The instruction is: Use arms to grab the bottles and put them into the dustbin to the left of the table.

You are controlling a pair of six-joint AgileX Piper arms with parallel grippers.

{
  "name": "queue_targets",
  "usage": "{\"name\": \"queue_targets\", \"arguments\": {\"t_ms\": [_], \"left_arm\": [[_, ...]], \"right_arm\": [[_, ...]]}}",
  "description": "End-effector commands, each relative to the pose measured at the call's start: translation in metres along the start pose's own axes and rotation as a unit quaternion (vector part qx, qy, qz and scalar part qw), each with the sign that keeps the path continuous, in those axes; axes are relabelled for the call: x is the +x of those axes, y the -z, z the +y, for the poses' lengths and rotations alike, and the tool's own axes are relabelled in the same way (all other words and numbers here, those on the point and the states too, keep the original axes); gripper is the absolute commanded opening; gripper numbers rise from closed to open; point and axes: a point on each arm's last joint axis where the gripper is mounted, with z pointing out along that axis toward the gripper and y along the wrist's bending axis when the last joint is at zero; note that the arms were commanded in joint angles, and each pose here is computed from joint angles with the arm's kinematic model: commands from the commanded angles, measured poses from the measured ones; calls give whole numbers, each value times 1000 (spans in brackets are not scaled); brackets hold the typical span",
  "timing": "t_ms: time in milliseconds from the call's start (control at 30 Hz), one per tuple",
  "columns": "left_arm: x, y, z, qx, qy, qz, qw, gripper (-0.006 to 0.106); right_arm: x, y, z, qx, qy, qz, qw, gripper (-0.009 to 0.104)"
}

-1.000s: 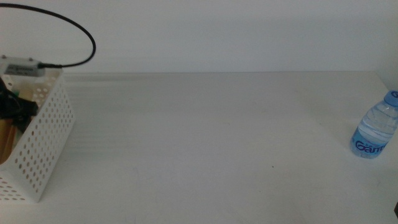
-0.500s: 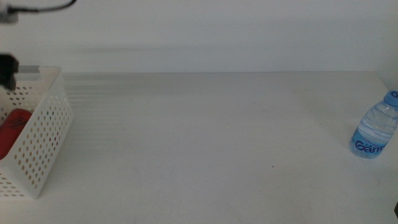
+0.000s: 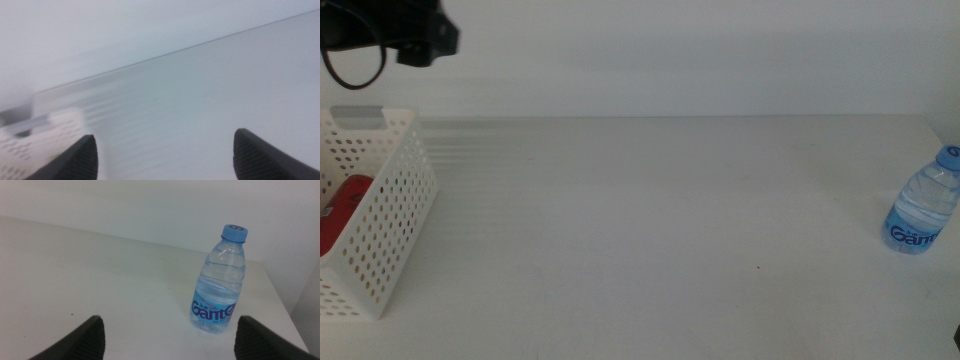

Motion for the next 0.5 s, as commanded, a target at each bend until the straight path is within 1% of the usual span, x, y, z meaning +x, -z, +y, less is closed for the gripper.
{"name": "queue_targets", "arguments": {"t_ms": [0,100,267,333,467], "left_arm": [[-13,24,-12,25,1,-68,997,86],[-14,32,-24,45,-23,-79,996,86],[-15,46,-38,79,-32,-102,991,86],[-10,49,-44,90,-37,-126,987,86],[8,57,-53,117,-30,-204,972,86]], "right_arm": [[-10,3,-2,14,12,-52,999,68],[-10,3,-2,14,12,-52,999,68],[-10,3,-2,14,12,-52,999,68],[-10,3,-2,14,12,-52,999,68],[-10,3,-2,14,12,-52,999,68]]}}
